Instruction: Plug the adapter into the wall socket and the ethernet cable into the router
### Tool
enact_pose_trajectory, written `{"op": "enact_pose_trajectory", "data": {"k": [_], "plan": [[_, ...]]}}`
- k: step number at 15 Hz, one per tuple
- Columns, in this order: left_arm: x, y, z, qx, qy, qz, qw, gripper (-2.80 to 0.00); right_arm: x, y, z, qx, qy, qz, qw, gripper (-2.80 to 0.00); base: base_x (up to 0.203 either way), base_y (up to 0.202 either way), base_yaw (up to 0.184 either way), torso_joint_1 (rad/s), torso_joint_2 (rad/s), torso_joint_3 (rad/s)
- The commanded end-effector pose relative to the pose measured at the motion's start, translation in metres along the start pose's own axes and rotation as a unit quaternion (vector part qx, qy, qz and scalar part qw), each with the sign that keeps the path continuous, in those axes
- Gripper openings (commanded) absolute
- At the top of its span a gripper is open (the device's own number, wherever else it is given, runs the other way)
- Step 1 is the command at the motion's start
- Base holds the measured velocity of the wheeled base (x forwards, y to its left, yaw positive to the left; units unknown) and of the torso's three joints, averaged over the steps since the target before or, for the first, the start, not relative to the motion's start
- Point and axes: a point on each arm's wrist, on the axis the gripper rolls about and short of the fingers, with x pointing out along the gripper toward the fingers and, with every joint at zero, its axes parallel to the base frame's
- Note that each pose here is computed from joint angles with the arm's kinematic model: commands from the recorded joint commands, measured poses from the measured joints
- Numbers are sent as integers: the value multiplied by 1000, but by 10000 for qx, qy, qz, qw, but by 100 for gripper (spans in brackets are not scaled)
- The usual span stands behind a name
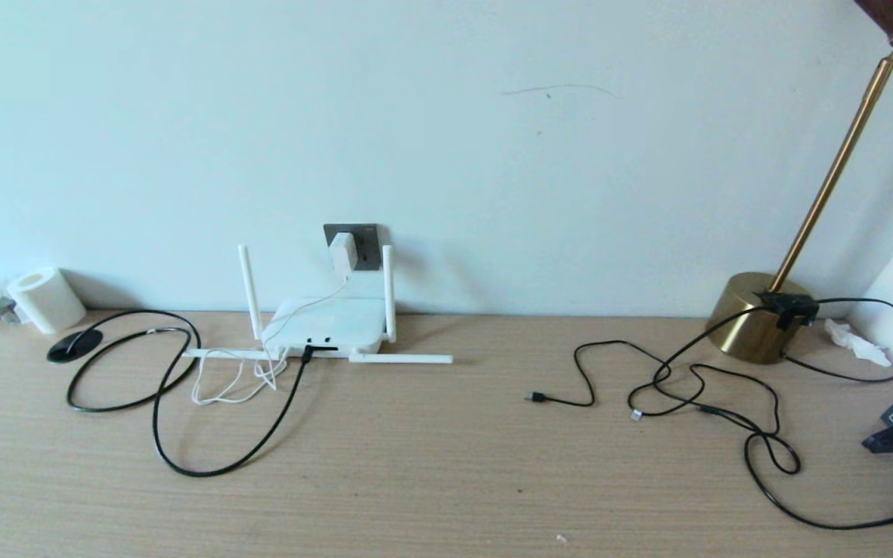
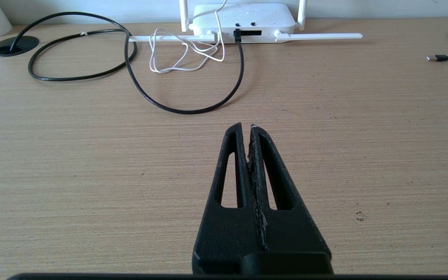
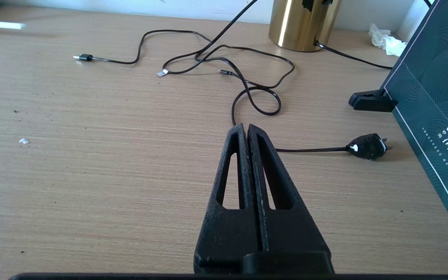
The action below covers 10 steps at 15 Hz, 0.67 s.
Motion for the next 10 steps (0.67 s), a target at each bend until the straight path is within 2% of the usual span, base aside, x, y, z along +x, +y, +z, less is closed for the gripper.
{"op": "enact_pose_trajectory", "data": {"k": [1,3,6,10], "plan": [[0,0,0,-1,10,3,10000,-280,0,0,0,-18,11,4,10000,-280,0,0,0,0,0,0],[0,0,0,-1,10,3,10000,-280,0,0,0,-42,3,3,10000,-280,0,0,0,0,0,0],[0,0,0,-1,10,3,10000,-280,1,0,1,206,-105,-35,9997,-280,0,0,0,0,0,0],[0,0,0,-1,10,3,10000,-280,1,0,0,204,-109,-44,9997,-280,0,0,0,0,0,0]]}}
